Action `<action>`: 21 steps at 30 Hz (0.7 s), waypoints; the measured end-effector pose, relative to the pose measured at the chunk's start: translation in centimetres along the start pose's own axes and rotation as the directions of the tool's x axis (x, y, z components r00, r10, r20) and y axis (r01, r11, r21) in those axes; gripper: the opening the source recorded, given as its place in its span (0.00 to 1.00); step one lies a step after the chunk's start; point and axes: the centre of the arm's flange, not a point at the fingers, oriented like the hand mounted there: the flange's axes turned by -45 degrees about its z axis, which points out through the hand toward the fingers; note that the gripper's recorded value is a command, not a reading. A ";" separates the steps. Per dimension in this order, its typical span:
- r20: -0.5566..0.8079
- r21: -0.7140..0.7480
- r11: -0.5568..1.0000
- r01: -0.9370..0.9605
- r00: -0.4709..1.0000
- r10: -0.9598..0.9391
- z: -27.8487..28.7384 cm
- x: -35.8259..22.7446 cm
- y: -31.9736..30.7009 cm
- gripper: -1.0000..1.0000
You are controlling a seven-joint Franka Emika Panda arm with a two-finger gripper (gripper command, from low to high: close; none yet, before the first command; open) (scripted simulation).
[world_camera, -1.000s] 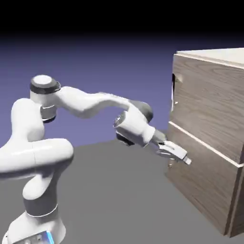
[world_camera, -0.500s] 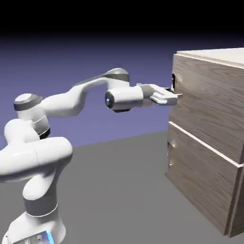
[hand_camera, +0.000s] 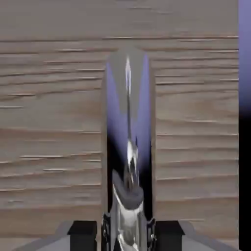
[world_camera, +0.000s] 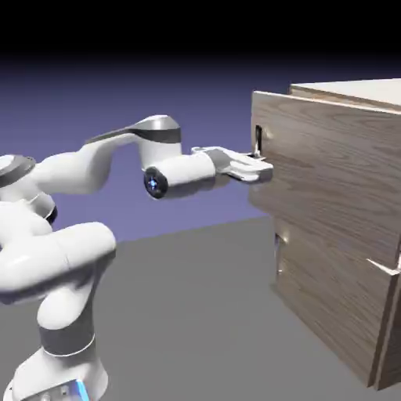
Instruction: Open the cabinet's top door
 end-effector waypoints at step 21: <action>0.000 -0.361 0.933 0.000 1.000 0.000 -11.8 0.0 -7.7 0.00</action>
